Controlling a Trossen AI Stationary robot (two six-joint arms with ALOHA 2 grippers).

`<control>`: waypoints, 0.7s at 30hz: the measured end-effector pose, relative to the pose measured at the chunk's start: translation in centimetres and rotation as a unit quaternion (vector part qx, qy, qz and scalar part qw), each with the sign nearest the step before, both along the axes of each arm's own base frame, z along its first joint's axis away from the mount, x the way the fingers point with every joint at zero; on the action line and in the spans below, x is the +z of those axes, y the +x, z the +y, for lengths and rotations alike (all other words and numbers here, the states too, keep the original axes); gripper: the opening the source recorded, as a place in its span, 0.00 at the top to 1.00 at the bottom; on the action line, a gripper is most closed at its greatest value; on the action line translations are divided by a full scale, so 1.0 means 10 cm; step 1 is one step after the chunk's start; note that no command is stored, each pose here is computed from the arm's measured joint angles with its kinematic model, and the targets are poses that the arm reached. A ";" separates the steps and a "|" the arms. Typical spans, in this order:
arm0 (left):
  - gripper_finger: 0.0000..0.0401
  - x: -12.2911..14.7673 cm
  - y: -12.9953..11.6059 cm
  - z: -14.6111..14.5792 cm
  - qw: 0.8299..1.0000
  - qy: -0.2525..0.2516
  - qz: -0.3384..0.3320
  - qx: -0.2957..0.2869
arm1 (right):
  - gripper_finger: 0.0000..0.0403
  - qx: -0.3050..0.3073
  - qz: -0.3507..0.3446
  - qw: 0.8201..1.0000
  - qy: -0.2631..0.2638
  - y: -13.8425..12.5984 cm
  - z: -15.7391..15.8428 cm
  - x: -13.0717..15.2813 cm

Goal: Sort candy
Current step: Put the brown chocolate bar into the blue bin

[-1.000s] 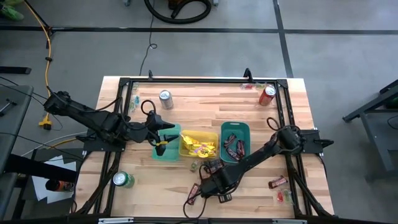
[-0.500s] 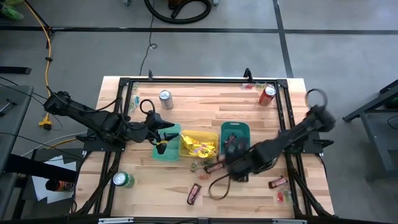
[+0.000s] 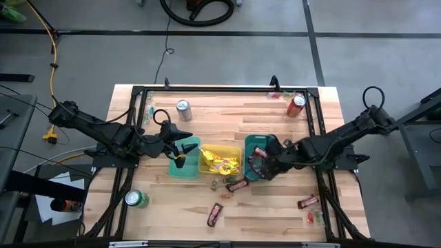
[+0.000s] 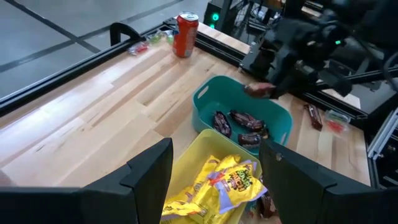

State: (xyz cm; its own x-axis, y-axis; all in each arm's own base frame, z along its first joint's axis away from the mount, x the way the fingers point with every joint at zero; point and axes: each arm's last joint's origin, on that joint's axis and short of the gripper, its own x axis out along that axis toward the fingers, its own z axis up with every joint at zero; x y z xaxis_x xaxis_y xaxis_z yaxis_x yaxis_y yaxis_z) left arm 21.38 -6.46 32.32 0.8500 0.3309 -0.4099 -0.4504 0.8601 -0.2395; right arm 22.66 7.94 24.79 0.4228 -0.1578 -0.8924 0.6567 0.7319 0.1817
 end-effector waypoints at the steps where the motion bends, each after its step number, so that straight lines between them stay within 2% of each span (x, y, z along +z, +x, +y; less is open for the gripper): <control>1: 0.44 0.00 0.00 0.00 1.000 0.000 0.000 0.000 | 0.85 -0.004 0.005 1.000 0.015 0.02 -0.03 -0.04; 6: 0.44 0.00 0.00 0.00 1.000 0.000 0.000 0.000 | 0.69 -0.007 0.025 0.999 0.041 0.03 -0.12 -0.07; 11: 0.44 0.00 0.00 0.00 1.000 0.000 0.000 0.000 | 0.51 0.046 0.007 0.999 0.024 0.07 -0.13 0.14; 13: 0.44 0.00 0.00 0.00 1.000 0.000 0.000 0.000 | 0.45 0.075 0.004 0.996 0.038 0.07 -0.10 0.28; 17: 0.44 0.00 0.00 0.00 1.000 -0.004 -0.001 0.002 | 0.41 0.156 -0.006 0.983 0.099 0.02 0.15 0.51; 21: 0.44 0.00 0.00 0.00 1.000 -0.009 -0.004 0.004 | 0.41 0.218 0.012 0.966 0.136 -0.17 0.53 0.53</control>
